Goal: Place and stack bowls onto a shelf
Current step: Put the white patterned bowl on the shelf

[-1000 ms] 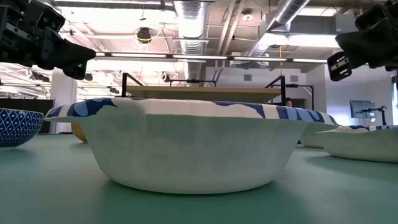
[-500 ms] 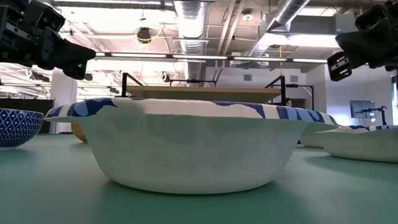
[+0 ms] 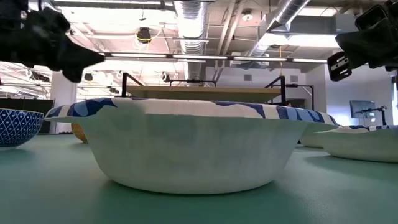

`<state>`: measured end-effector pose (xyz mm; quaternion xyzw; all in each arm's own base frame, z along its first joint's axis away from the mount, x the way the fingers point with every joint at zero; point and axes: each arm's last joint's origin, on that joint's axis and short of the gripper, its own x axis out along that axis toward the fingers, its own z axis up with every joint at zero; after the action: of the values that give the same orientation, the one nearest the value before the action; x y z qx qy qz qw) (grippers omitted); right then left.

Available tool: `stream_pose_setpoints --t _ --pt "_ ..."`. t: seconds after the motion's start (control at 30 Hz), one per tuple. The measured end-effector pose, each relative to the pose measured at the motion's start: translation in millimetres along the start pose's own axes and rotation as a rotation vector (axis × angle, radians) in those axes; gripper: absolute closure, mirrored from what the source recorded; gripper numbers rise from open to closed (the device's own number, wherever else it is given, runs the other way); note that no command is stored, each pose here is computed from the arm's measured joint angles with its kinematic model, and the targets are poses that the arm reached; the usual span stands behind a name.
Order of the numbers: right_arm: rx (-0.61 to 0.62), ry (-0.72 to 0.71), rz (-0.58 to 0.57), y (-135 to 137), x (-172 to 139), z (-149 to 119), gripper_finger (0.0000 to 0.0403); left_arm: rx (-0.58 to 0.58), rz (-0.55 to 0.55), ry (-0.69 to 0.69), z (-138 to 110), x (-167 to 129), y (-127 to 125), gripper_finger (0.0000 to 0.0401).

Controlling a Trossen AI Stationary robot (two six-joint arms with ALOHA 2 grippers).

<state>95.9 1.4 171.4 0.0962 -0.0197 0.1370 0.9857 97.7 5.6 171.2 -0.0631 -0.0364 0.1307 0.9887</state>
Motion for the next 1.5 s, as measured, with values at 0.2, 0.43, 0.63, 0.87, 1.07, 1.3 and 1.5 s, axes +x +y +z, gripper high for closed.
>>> stream_pose_setpoints --t 0.2,0.43,0.63,0.87,1.07,1.3,1.5 --pt "0.000 0.000 0.000 0.0 0.0 0.0 0.0363 -0.298 0.265 -0.095 6.6 -1.6 7.4 0.0401" --pt "-0.089 -0.039 -0.114 -3.3 -0.4 2.7 0.0363 -0.401 0.263 -0.131 9.6 -1.8 7.4 0.0401" --pt "0.125 -0.227 -0.252 -5.8 -2.6 15.8 0.0363 -0.594 0.353 -0.169 7.2 -0.4 9.5 0.0401" --pt "0.352 -0.360 -0.375 -9.2 -5.3 21.8 0.0363 -0.675 0.268 -0.187 12.3 7.3 4.8 0.0401" --pt "0.589 -0.481 -0.526 -18.7 -7.2 21.1 0.0363 -0.679 0.181 -0.165 14.1 13.2 0.6 0.0401" --pt "0.601 -0.461 -0.548 -16.1 -1.9 48.8 0.0363 -0.638 0.123 -0.174 32.0 15.9 -3.6 0.0401" --pt "0.596 -0.282 -0.833 -16.3 6.1 95.4 0.0357 -0.483 0.153 -0.225 52.5 15.5 -2.5 0.0400"
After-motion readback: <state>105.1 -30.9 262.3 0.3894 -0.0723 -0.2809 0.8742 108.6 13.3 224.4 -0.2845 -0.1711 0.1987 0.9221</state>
